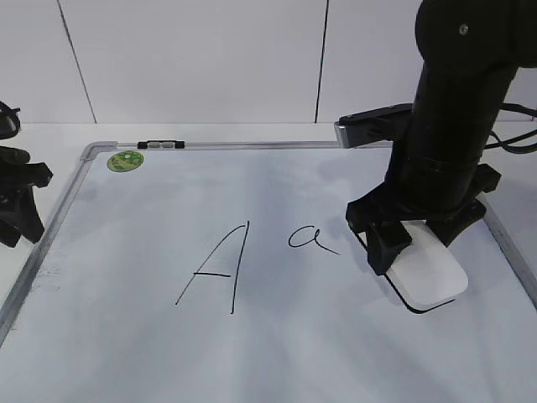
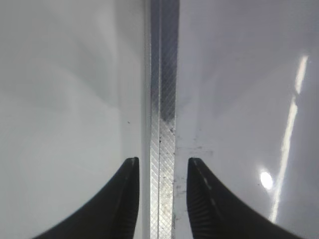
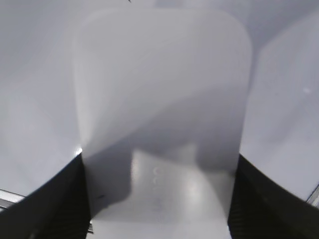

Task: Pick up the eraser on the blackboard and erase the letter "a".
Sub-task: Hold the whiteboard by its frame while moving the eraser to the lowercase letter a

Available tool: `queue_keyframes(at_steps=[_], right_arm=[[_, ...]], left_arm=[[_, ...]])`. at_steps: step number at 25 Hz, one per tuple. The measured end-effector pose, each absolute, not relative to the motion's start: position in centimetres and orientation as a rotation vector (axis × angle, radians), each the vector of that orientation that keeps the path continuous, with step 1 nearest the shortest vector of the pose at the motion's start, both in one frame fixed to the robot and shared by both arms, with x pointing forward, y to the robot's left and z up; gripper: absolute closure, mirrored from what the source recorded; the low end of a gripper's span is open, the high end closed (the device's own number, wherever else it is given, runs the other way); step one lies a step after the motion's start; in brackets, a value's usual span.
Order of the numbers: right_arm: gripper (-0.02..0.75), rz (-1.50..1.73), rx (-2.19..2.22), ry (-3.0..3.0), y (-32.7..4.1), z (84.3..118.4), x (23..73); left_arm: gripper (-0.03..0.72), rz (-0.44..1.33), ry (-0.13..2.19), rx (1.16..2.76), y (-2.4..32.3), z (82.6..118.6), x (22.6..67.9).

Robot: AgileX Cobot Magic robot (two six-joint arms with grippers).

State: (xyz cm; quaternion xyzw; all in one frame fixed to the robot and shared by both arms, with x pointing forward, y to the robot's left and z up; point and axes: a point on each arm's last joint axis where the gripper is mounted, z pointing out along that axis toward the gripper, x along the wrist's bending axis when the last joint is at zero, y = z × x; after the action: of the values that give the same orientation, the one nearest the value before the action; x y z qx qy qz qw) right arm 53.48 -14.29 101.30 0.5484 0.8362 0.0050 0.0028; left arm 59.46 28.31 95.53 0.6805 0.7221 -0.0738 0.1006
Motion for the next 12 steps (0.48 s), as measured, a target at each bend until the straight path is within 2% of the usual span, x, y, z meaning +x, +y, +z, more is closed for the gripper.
queue_keyframes(at_steps=[12], right_arm=[[0.200, 0.016, 1.720, 2.622, -14.3, 101.3, 53.5]], left_arm=[[0.454, -0.258, 2.147, 2.044, 28.4, 92.8, 60.1]])
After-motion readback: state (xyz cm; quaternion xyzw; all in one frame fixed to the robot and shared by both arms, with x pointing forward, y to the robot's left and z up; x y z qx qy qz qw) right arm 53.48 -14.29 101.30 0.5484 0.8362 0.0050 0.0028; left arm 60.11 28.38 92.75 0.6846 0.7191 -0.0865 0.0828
